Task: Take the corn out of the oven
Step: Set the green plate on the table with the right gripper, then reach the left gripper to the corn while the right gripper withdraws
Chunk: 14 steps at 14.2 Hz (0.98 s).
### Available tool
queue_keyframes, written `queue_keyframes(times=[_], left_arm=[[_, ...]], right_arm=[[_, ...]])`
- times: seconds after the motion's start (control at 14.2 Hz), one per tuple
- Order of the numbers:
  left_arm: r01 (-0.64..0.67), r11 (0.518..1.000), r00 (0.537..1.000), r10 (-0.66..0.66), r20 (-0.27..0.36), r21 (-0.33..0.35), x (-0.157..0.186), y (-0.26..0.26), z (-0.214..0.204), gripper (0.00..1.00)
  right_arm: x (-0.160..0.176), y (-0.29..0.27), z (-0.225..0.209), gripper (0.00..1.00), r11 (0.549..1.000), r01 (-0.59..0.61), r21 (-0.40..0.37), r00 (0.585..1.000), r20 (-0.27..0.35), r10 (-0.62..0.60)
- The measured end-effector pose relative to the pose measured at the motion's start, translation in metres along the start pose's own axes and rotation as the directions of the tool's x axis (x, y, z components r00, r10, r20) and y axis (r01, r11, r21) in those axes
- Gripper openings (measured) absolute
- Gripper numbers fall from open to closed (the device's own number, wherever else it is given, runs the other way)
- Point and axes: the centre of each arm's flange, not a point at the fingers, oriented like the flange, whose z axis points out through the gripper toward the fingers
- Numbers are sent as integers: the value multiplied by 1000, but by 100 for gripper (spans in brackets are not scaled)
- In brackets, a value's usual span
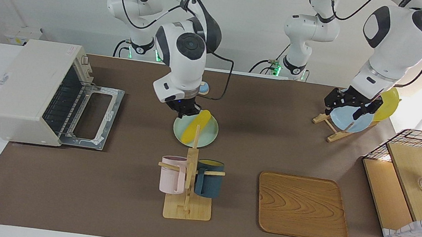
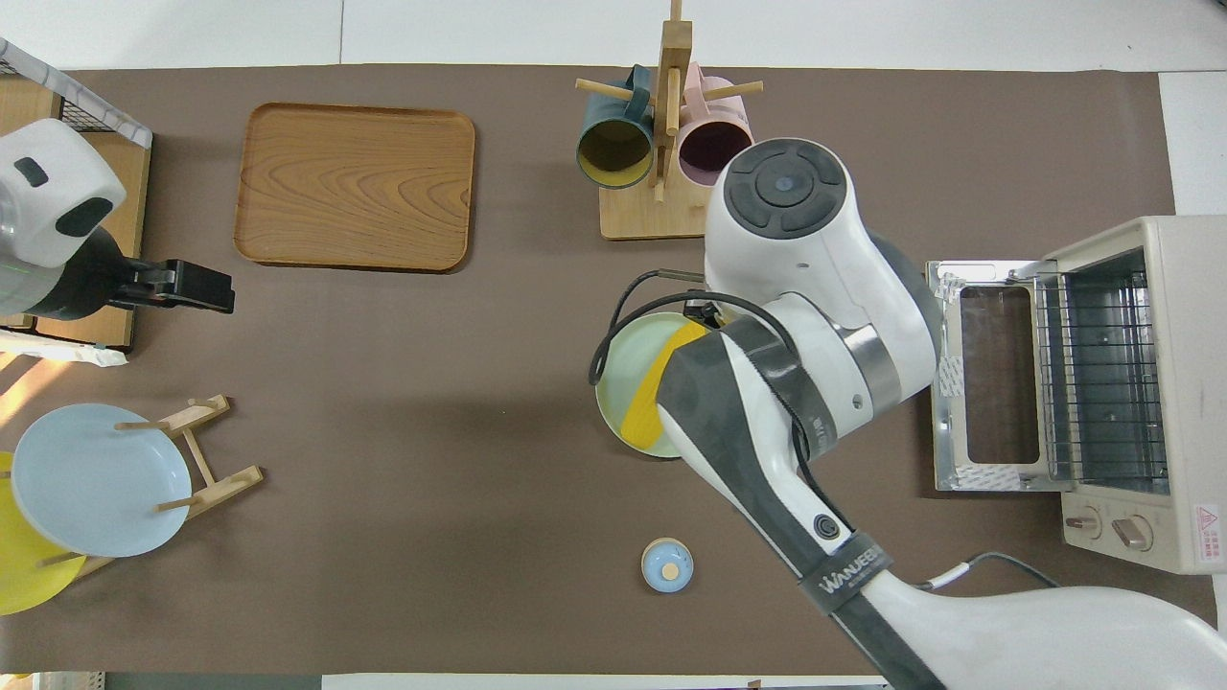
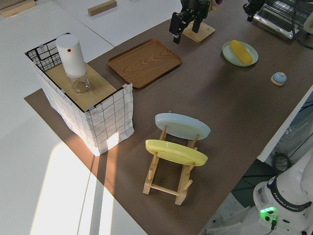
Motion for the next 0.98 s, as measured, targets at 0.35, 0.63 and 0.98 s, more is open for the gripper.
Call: queue_keyframes(times=[0.35, 0.63, 0.98], left_arm=[[-175, 983, 985, 175, -5, -55, -10, 121, 29, 100], [-246, 964, 969, 246, -14, -102, -22, 204, 73, 100], [-311, 933, 950, 309, -40, -180, -33, 304, 142, 100]], right_arm=[[38, 108, 95, 1, 998, -3, -66, 1000, 26, 5], [40, 158, 140, 1, 996, 7, -91, 1000, -1, -7], [36, 172, 157, 1, 996, 33, -78, 999, -1, -34]])
